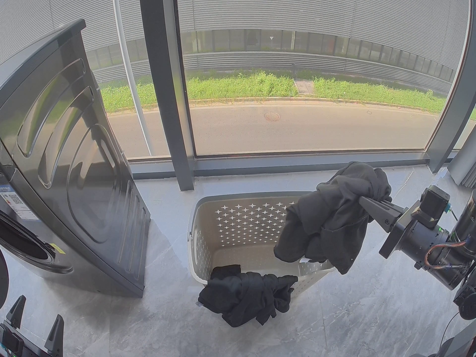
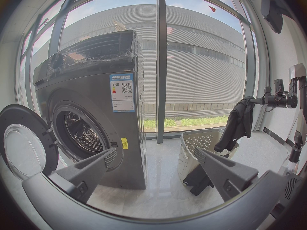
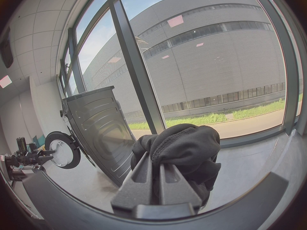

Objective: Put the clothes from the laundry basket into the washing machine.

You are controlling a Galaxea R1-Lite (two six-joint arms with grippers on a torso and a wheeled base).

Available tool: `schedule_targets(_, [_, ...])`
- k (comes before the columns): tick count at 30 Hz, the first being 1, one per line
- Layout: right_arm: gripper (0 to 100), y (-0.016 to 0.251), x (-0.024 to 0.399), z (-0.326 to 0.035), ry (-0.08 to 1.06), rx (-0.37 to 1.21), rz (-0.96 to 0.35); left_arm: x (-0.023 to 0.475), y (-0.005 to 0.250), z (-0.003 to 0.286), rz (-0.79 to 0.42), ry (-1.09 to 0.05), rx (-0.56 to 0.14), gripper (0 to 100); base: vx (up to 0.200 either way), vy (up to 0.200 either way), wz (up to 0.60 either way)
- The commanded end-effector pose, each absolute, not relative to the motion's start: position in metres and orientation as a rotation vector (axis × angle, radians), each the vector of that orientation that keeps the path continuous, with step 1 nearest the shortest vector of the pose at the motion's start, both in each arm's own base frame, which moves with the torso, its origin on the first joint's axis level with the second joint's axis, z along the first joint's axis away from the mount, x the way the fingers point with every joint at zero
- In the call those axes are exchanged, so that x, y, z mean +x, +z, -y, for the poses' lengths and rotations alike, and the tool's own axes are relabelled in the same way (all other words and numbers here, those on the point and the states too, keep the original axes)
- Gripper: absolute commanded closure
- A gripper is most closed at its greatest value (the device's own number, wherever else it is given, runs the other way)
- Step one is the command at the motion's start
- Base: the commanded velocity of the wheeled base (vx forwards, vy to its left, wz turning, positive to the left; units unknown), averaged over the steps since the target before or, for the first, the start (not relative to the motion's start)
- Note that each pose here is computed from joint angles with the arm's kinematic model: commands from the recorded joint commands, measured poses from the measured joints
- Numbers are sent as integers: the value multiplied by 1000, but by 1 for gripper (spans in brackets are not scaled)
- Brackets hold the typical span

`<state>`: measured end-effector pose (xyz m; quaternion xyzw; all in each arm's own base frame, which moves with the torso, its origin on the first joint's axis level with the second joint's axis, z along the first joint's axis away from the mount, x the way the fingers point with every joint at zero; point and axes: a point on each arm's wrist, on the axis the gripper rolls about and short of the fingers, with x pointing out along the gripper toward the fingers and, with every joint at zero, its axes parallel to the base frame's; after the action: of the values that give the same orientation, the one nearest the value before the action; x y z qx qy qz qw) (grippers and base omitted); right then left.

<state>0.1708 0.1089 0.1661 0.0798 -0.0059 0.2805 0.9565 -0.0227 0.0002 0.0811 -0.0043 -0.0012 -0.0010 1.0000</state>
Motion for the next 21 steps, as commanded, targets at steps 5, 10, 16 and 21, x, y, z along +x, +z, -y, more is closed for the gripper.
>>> schedule_targets(5, [100, 171, 168, -105, 565, 170, 35, -23, 77, 0, 6, -2, -9, 0, -40, 0, 0])
schedule_targets(10, [100, 167, 166, -106, 571, 164, -4, -23, 77, 0, 6, -2, -11, 0, 0, 0, 0])
schedule_targets(16, [100, 167, 164, -105, 574, 165, -13, -23, 76, 0, 5, -3, -12, 0, 0, 200, 0])
schedule_targets(21, [100, 168, 163, -105, 577, 166, -9, -23, 77, 0, 6, -3, -12, 0, 0, 200, 0])
